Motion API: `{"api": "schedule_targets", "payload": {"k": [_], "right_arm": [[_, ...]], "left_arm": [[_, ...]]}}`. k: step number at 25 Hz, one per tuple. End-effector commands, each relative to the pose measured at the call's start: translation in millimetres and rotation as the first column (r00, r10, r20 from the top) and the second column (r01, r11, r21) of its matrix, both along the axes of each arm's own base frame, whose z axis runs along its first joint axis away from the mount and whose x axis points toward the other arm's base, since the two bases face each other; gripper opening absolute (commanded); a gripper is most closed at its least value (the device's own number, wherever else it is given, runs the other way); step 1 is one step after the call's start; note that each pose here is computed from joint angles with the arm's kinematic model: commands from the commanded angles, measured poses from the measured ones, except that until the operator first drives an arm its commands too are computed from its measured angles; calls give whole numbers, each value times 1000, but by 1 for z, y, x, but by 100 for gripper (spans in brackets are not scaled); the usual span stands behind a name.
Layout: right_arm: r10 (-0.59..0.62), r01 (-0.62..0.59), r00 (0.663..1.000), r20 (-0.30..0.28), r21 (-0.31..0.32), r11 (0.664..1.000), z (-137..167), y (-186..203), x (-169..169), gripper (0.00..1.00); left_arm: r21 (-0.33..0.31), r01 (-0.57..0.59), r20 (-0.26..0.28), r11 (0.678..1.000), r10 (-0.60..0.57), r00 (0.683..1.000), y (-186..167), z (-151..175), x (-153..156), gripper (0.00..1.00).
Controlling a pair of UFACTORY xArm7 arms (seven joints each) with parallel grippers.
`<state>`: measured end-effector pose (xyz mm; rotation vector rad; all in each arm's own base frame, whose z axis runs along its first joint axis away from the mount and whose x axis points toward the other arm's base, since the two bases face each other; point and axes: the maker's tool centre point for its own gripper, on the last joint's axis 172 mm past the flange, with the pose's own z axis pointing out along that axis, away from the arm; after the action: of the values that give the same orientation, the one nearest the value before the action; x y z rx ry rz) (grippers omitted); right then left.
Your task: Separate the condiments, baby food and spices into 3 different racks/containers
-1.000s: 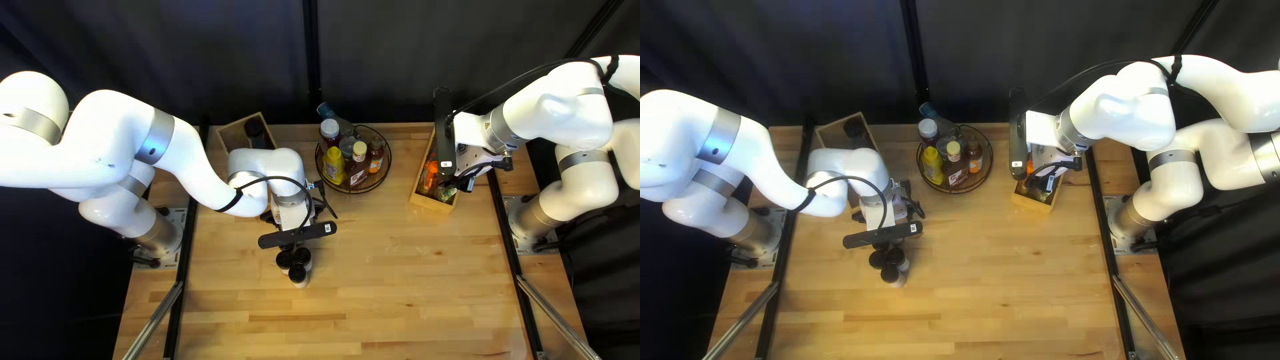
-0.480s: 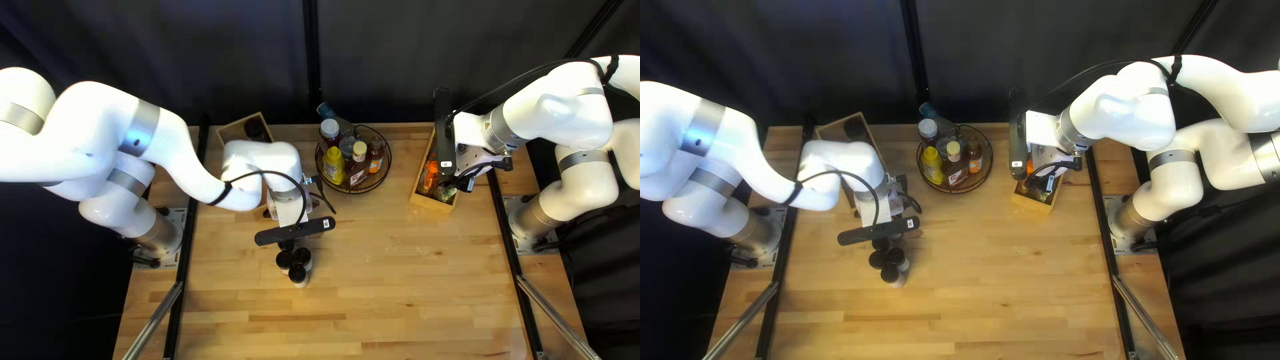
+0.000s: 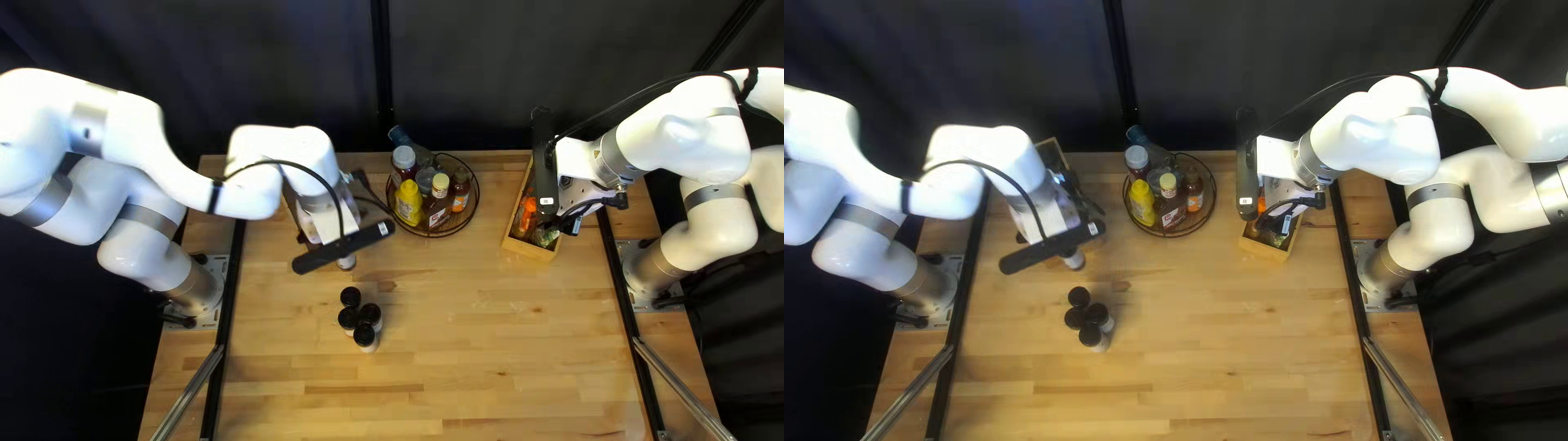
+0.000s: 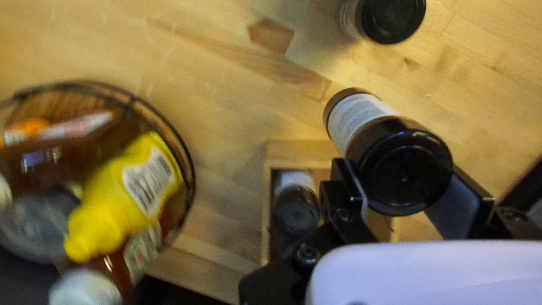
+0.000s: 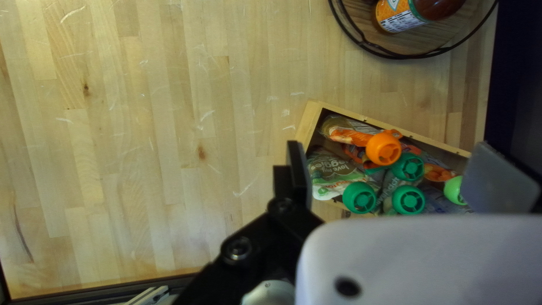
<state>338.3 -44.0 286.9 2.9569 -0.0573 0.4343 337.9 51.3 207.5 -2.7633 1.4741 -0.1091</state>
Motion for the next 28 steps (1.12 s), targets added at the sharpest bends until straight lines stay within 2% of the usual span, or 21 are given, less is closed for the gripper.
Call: {"api": "schedule_targets", "payload": {"k": [1, 3, 6, 9, 11, 14, 22, 24, 28], "right_arm": [[0, 0, 1000, 0, 0, 1000, 0, 0, 0, 100], [0, 0, 1000, 0, 0, 1000, 0, 0, 0, 100], [0, 0, 1000, 0, 0, 1000, 0, 0, 0, 100], [0, 0, 1000, 0, 0, 1000, 0, 0, 0, 100], [0, 0, 1000, 0, 0, 1000, 0, 0, 0, 100], [0, 0, 1000, 0, 0, 1000, 0, 0, 0, 100], [0, 0, 1000, 0, 0, 1000, 0, 0, 0, 100], [0, 0, 1000, 0, 0, 1000, 0, 0, 0, 100], [0, 0, 1000, 0, 0, 1000, 0, 0, 0, 100]], "left_arm": [[18, -200, 23, 980, 199, 980, 31, -4, -27, 0], [25, -295, 37, 955, 294, 955, 45, -7, -37, 0], [20, -434, 54, 901, 432, 900, 64, -14, -53, 0], [3, -565, 62, 825, 563, 824, 80, -25, -68, 0], [-3, -612, 62, 791, 611, 790, 86, -29, -71, 0], [-17, -703, 62, 711, 702, 709, 103, -35, -80, 0], [-6, -848, 44, 530, 847, 530, 135, -52, -94, 0], [3, -869, 41, 495, 868, 494, 140, -58, -97, 0], [16, -895, 37, 446, 894, 446, 145, -67, -99, 0]]}}
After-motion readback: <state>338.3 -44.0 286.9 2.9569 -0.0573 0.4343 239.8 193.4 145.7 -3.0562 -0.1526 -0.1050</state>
